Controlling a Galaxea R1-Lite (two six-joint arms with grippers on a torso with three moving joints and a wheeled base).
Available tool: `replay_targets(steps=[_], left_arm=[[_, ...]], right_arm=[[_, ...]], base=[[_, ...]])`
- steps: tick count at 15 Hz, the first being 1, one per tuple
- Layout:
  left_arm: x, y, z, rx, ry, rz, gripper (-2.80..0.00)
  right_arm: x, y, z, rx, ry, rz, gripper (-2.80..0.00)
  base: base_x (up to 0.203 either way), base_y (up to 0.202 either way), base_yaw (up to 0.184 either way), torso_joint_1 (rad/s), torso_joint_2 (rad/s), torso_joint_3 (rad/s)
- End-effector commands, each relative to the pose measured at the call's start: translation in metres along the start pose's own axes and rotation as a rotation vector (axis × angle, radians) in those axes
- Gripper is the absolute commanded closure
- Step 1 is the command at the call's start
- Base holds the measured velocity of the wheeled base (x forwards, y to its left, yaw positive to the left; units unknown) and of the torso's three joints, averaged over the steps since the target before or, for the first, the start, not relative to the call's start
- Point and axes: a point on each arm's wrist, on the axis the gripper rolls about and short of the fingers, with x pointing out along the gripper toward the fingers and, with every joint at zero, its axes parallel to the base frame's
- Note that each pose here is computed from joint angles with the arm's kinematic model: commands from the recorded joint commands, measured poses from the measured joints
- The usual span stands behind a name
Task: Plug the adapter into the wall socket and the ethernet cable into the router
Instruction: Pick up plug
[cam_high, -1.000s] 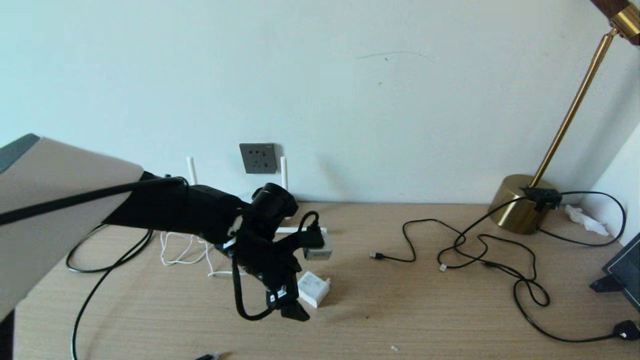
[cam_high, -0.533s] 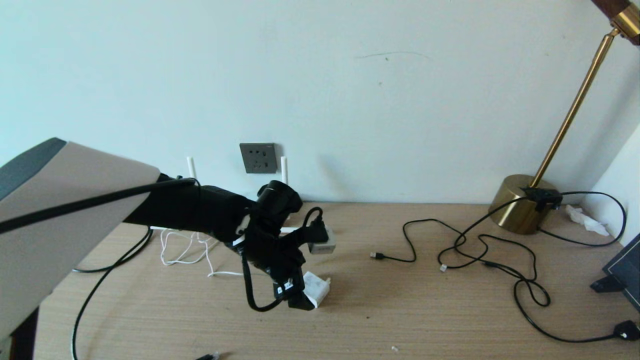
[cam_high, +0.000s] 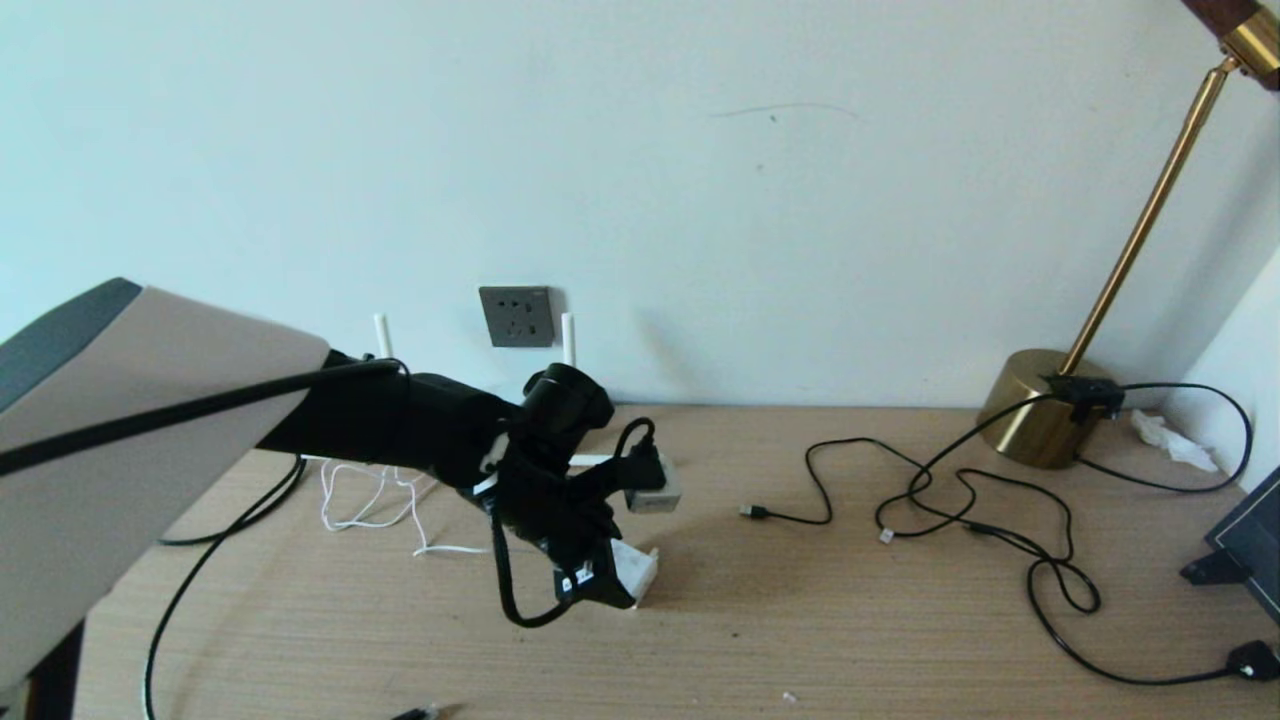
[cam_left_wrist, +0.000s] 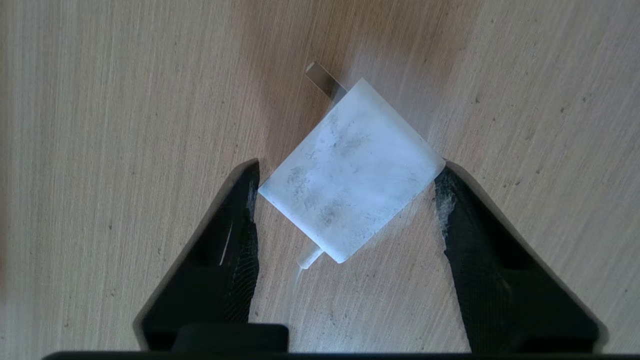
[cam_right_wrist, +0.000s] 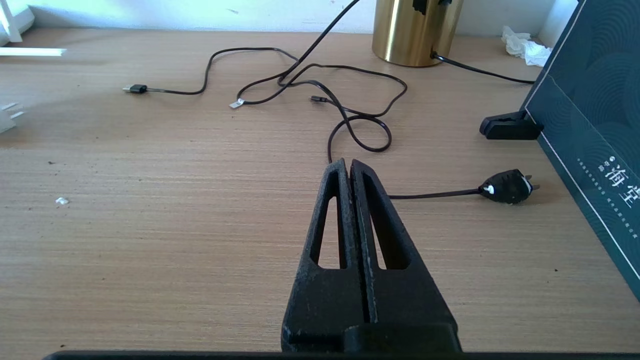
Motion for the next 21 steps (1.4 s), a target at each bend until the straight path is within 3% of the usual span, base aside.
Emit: replay_targets(steps=[1,5,10,14,16,18,21], left_arm=[[-0.002,-0.002,-0.001,0.002,0.006,-0.008,0.00],[-0.019,-0.003,-0.026,-0.046,0.067,0.011,0.00],[-0.059,0.018,-0.091,-0.137,0.134,0.090,0.00],[-0.094,0.022,-0.136,-0.200,0.175,0.151,0.00],[-0.115,0.023,-0.170,-0.228,0.222,0.172,0.00],[-0.132,0.018,-0.199,-0.248,0.261,0.176,0.00],[-0.141,-0.001,-0.216,-0.282,0.283,0.154,0.00]], right_arm=[[0.000,0.000,0.000,-0.001,0.000,0.000,0.00],[0.000,0.000,0.000,-0.001,0.000,0.000,0.00],[0.000,0.000,0.000,-0.001,0.000,0.000,0.00],[0.000,0.000,0.000,-0.001,-0.002,0.000,0.00],[0.000,0.000,0.000,-0.001,0.000,0.000,0.00],[0.000,0.000,0.000,-0.001,0.000,0.000,0.00],[0.000,0.000,0.000,-0.001,-0.001,0.000,0.00]], base=[[0.000,0.000,0.000,0.000,0.00,0.000],[0.000,0.000,0.000,0.000,0.00,0.000],[0.000,0.000,0.000,0.000,0.00,0.000],[0.000,0.000,0.000,0.000,0.00,0.000],[0.000,0.000,0.000,0.000,0.00,0.000],[0.000,0.000,0.000,0.000,0.00,0.000],[0.000,0.000,0.000,0.000,0.00,0.000]])
